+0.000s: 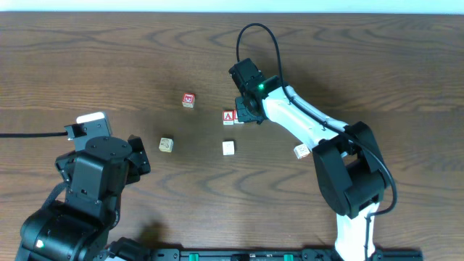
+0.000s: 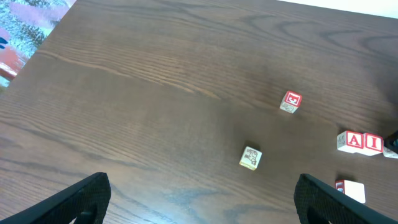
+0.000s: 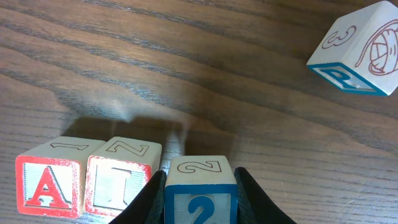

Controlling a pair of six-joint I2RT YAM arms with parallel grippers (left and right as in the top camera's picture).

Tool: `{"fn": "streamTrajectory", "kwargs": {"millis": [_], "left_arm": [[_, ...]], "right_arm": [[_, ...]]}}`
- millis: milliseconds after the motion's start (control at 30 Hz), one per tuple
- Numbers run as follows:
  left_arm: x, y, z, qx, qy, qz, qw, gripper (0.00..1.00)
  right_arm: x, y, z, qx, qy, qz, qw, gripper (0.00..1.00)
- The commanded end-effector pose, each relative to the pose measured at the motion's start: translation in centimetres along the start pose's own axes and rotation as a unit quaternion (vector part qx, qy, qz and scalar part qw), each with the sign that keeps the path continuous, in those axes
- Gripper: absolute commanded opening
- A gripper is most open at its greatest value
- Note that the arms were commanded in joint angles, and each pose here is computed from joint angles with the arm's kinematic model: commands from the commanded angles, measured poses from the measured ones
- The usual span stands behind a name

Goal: Spell out Ai2

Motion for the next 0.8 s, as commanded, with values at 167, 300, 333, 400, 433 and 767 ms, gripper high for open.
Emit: {"fn": "streamTrajectory", "kwargs": {"millis": [167,300,333,400,433,767], "left_arm": [[0.44,0.06,0.13,-0.004,0.004,0.012,1.0,0.95],[0.44,0.06,0.13,-0.004,0.004,0.012,1.0,0.95],[0.44,0.06,0.14,-0.004,0.004,0.012,1.0,0.95],[0.44,0.06,0.15,-0.004,0.004,0.012,1.0,0.95],[0.44,0.06,0.15,-0.004,0.004,0.012,1.0,0.95],[0.44,0.06,0.15,-0.004,0.004,0.012,1.0,0.95]], "right_arm": [[-0.5,-0.28,0.41,0.002,-0.014,-0.007,1.0,0.01],[-0.46,-0.23,0.41,0.003,-0.014,-0.005,1.0,0.01],[-0.4,-0.18,0.46,0.003,-0.014,-0.004,1.0,0.01],[-0.34,-0.08,0.63,0.001,-0.015,-0.003,1.0,0.01],[-0.32,-0.06,0.66,0.001,-0.015,-0.002,1.0,0.01],[-0.22,-0.06,0.61,0.003,-0.015,0.001,1.0,0.25]]}}
Point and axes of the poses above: each gripper's point midway between its finger pads, its own y axis back along the fingers, its own x axis along the line the jaws close on, z = x × y, the point moved 2 cm from there along y, back along the fingers, and after that the axes turned 10 degrees about -y, right-handed, at the moved point
